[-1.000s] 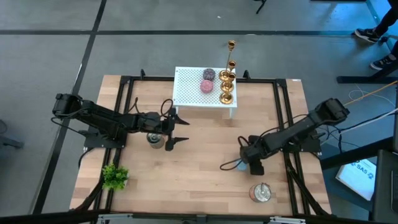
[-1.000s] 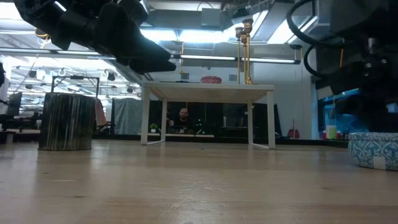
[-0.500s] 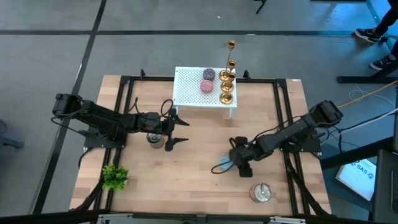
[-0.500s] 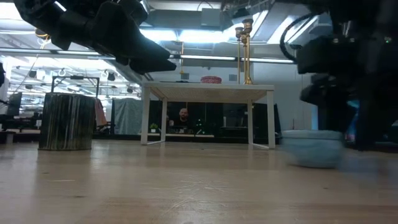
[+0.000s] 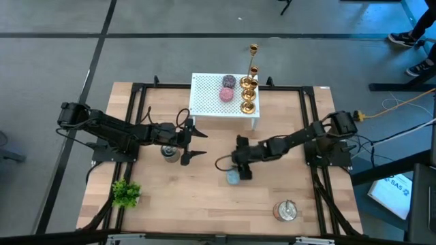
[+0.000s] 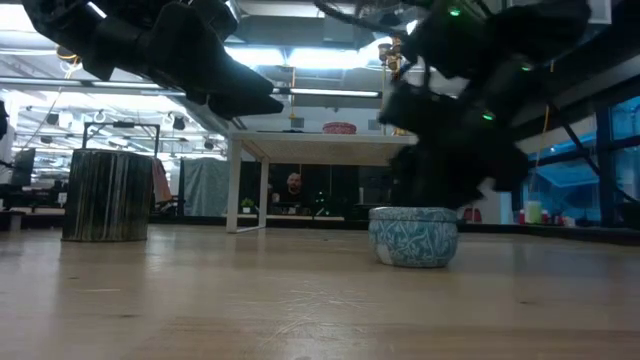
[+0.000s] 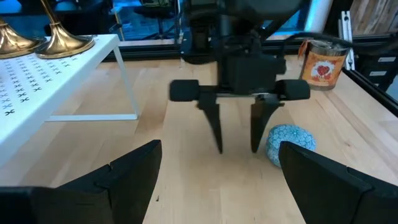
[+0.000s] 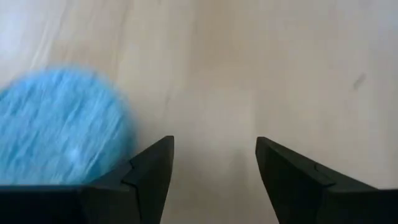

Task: Pick & Place candle stick holders
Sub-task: Put the small blue scented candle on the shelf

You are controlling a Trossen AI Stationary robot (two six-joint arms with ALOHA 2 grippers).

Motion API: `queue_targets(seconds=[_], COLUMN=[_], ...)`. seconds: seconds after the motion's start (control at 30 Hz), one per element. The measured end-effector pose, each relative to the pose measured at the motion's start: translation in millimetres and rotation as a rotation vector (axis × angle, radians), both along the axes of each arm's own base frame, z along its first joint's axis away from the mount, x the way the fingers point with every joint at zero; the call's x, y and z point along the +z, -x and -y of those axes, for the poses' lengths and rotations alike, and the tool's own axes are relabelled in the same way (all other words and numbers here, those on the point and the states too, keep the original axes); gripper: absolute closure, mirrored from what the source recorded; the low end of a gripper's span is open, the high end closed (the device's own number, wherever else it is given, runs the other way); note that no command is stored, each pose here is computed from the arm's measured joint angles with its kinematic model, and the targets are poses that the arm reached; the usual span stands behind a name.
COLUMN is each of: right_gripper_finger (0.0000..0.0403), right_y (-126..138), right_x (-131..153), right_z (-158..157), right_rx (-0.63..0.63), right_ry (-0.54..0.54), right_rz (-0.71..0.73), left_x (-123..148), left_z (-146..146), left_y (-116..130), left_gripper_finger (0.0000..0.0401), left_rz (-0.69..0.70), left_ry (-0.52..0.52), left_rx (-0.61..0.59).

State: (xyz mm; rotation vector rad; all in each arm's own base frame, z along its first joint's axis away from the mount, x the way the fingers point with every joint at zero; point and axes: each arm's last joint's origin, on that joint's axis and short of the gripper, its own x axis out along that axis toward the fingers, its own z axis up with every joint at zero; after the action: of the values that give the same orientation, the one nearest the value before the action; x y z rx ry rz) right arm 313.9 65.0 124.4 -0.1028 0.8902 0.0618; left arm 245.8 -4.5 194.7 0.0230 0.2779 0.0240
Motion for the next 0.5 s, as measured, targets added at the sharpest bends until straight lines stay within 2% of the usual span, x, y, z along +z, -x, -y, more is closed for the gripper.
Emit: queue_targets(seconds=[0.13, 0.23, 0.33, 0.5], right_gripper_finger=[0.0171, 0.0171, 0.0171, 0.0171], right_y=[-16.9, -24.7, -31.3, -28.5], right_x=[17.8, 29.9, 47.1, 57.9], right_z=[9.0, 16.2, 20.1, 8.9], right_rx=[0.057, 0.066, 0.056, 0.134], right_ry=[0.064, 0.096, 0.066, 0.010], right_rz=[0.064, 0.019, -0.044, -0.158], left_x=[0.5, 0.7, 0.8, 0.7], left_z=[0.1, 0.1, 0.0, 0.0], left_y=[-0.1, -0.2, -0.2, -0.2], left_gripper_finger=[0.0079, 0.0079, 0.0079, 0.0079], left_rz=[0.005, 0.008, 0.008, 0.008], left_ry=[0.000, 0.000, 0.000, 0.000], left_rx=[0.000, 0.000, 0.000, 0.000])
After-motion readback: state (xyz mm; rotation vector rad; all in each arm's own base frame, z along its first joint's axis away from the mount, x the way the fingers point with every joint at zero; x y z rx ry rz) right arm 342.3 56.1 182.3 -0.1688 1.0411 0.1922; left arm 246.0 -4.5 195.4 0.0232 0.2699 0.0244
